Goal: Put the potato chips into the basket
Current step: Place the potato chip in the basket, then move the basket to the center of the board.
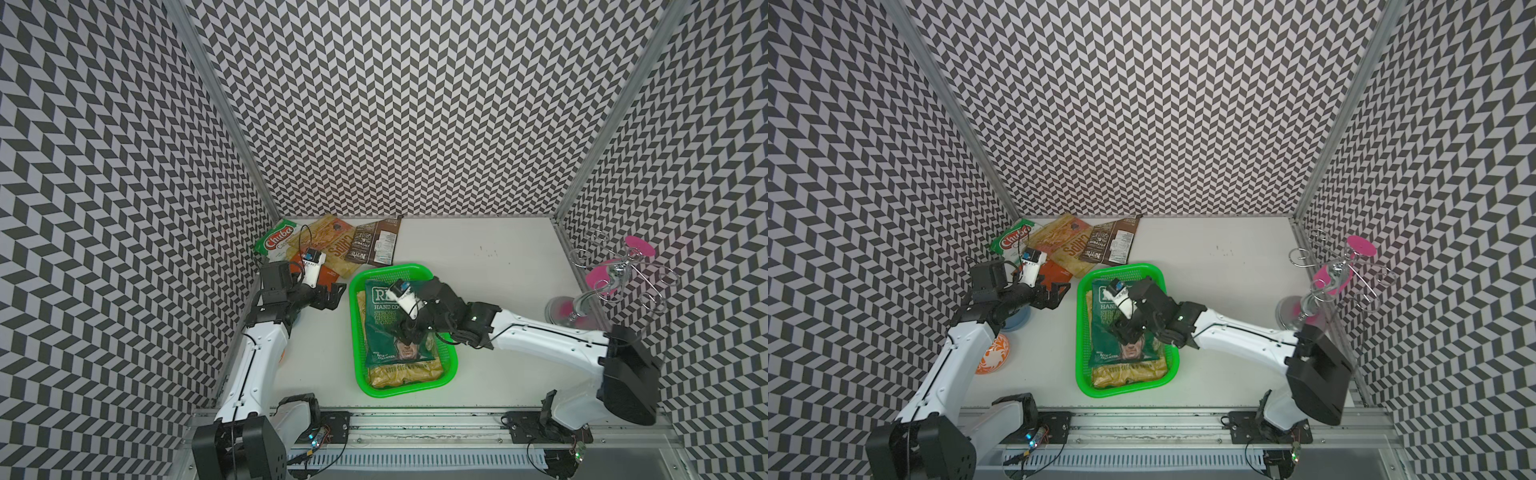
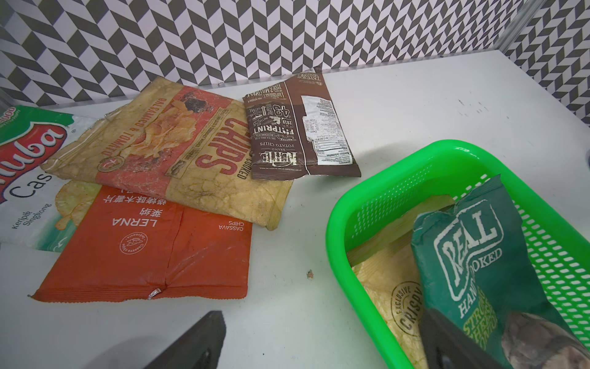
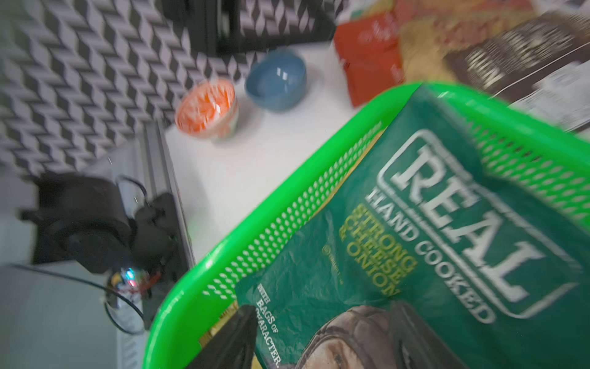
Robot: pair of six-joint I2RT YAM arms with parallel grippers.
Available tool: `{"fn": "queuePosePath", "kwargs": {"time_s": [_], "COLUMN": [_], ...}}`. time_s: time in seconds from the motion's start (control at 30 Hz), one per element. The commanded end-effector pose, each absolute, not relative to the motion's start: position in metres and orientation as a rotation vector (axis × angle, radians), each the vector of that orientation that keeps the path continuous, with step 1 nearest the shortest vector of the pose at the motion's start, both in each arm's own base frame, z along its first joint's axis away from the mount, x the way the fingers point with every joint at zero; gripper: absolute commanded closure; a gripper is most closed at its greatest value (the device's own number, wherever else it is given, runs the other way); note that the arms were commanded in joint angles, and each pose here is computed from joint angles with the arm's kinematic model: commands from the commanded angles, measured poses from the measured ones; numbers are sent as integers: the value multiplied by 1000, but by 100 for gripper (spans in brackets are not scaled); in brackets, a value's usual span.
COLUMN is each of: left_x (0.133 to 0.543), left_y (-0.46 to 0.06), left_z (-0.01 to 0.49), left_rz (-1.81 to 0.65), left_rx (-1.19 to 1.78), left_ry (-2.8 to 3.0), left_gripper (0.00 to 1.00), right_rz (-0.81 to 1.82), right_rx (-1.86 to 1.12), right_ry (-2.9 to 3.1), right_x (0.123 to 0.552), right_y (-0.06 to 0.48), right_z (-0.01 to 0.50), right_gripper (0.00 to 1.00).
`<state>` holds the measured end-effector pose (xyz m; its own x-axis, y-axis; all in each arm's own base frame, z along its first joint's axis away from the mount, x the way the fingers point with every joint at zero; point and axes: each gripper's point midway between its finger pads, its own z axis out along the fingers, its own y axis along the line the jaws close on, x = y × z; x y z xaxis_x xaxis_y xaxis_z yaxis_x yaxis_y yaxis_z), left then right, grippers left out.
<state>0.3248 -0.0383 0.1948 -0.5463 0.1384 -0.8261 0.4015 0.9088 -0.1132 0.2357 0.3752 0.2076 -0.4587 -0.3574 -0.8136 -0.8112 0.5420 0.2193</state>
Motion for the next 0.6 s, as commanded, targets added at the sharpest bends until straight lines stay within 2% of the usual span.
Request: {"fn": "queuePosePath", "kwargs": {"time_s": [0.0,0.17,0.37,0.57], "left_x": [324,324,324,324], "left_y": [-36,-36,-37,-36], "left_z": [200,199,200,199], "left_rz": [-345,-347,-349,-345], "left_rx": [390,391,391,387], "left_ry": [2117,2120,2121,2122], "left_gripper": [1,1,1,1], "right_rz": [701,485,439,383], "right_rx": [-730,-527,-567,-540], "right_ry": [2046,2216,2335,2372], "right_x": [276,318,317,323], "right_y": [338,281,281,277], "right_z": [223,181,130,99], "right_gripper": [28,28,30,35]}}
